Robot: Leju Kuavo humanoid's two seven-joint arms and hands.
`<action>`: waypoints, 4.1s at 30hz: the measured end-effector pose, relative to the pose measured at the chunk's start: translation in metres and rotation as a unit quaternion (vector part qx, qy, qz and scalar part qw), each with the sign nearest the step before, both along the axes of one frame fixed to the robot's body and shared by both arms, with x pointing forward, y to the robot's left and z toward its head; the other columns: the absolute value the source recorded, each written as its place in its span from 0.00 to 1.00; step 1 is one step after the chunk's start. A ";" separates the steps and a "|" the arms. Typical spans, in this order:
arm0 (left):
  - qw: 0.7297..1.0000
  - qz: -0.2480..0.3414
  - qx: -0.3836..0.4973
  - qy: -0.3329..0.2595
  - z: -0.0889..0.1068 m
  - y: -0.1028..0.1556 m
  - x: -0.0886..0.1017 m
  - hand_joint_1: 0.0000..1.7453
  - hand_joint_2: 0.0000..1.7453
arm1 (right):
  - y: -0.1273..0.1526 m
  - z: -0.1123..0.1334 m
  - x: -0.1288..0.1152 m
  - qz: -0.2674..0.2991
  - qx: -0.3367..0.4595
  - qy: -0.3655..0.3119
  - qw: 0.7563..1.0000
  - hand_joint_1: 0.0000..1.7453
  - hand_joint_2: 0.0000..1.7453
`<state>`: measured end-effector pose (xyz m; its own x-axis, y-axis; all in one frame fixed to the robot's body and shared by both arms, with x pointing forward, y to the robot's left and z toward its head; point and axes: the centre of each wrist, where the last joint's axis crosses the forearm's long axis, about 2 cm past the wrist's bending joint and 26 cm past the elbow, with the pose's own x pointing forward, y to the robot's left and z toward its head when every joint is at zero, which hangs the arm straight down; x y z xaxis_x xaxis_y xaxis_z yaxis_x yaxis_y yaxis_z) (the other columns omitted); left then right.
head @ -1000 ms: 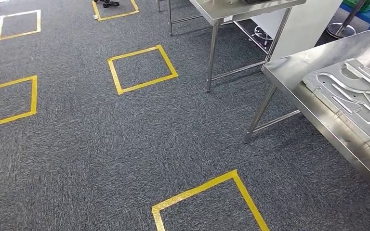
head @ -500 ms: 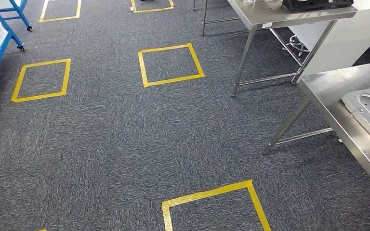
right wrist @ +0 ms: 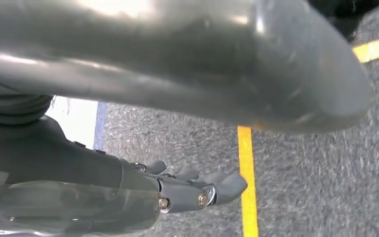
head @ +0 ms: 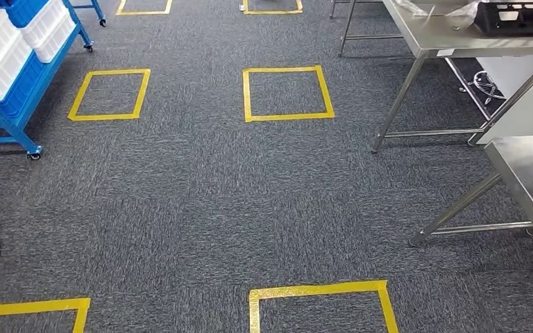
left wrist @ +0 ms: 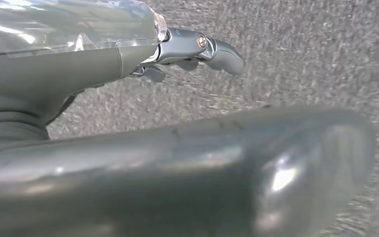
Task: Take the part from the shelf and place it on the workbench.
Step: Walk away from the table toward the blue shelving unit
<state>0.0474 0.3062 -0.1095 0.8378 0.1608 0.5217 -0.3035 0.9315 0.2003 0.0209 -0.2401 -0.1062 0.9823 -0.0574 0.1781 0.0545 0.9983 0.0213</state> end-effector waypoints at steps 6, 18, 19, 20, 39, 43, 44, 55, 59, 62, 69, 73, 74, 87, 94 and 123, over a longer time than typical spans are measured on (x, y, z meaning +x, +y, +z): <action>1.000 -0.003 0.001 0.000 0.000 -0.011 -0.001 0.00 0.00 | -0.001 0.000 -0.003 -0.018 -0.004 0.004 1.000 0.00 0.00; 1.000 -0.016 -0.013 0.001 0.000 -0.021 -0.002 0.00 0.00 | -0.006 0.000 0.006 -0.015 -0.021 -0.005 1.000 0.00 0.00; 1.000 -0.014 -0.015 0.000 0.000 -0.017 -0.001 0.00 0.00 | -0.006 0.000 0.005 -0.011 -0.020 -0.003 1.000 0.00 0.00; 1.000 -0.013 -0.014 -0.001 0.000 -0.013 -0.001 0.00 0.00 | -0.005 -0.001 0.005 -0.007 -0.019 -0.002 1.000 0.00 0.00; 1.000 -0.011 0.026 0.007 0.001 0.032 -0.007 0.00 0.00 | -0.001 -0.003 0.000 0.030 -0.009 -0.004 1.000 0.00 0.00; 0.999 -0.012 0.035 0.007 0.002 0.042 -0.006 0.00 0.00 | -0.001 -0.003 0.001 0.044 -0.007 -0.014 0.999 0.00 0.00; 0.999 -0.013 0.037 0.008 0.003 0.044 -0.007 0.00 0.00 | -0.001 -0.003 0.002 0.049 -0.007 -0.017 0.999 0.00 0.00; 0.998 -0.020 0.057 0.003 0.005 0.066 -0.008 0.00 0.00 | -0.005 -0.004 0.005 0.093 -0.006 -0.050 0.994 0.00 0.00; 0.998 -0.014 0.060 -0.006 0.006 0.072 -0.006 0.00 0.00 | -0.007 -0.004 0.005 0.096 -0.010 -0.063 0.993 0.00 0.00; 0.998 -0.010 0.062 -0.005 0.006 0.076 -0.008 0.00 0.00 | -0.009 -0.004 0.007 0.102 -0.013 -0.070 0.992 0.00 0.00; 0.998 -0.001 0.064 -0.005 0.007 0.082 -0.008 0.00 0.00 | -0.010 -0.005 0.004 0.110 -0.015 -0.068 0.991 0.00 0.00; 0.998 0.004 0.065 -0.002 0.008 0.086 -0.009 0.00 0.00 | -0.010 -0.005 0.004 0.114 -0.016 -0.068 0.991 0.00 0.00; 0.998 0.004 0.066 -0.001 0.008 0.087 -0.009 0.00 0.00 | -0.010 -0.005 0.004 0.114 -0.017 -0.068 0.991 0.00 0.00; 0.999 -0.001 0.053 0.008 0.006 0.080 -0.011 0.00 0.00 | -0.011 -0.005 -0.001 0.117 -0.024 -0.064 0.991 0.00 0.00; 0.999 -0.005 0.051 0.007 0.005 0.076 -0.013 0.00 0.00 | -0.012 -0.005 0.000 0.117 -0.025 -0.062 0.991 0.00 0.00; 0.999 -0.007 0.037 -0.002 0.005 0.072 -0.013 0.00 0.00 | -0.011 -0.005 -0.003 0.118 -0.024 -0.060 0.991 0.00 0.00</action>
<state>0.0347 0.3786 -0.1050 0.8380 0.1107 0.5344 -0.2919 0.9183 0.2674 0.0177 -0.2516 -0.1113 0.9392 0.1829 0.2906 -0.1807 0.9829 -0.0348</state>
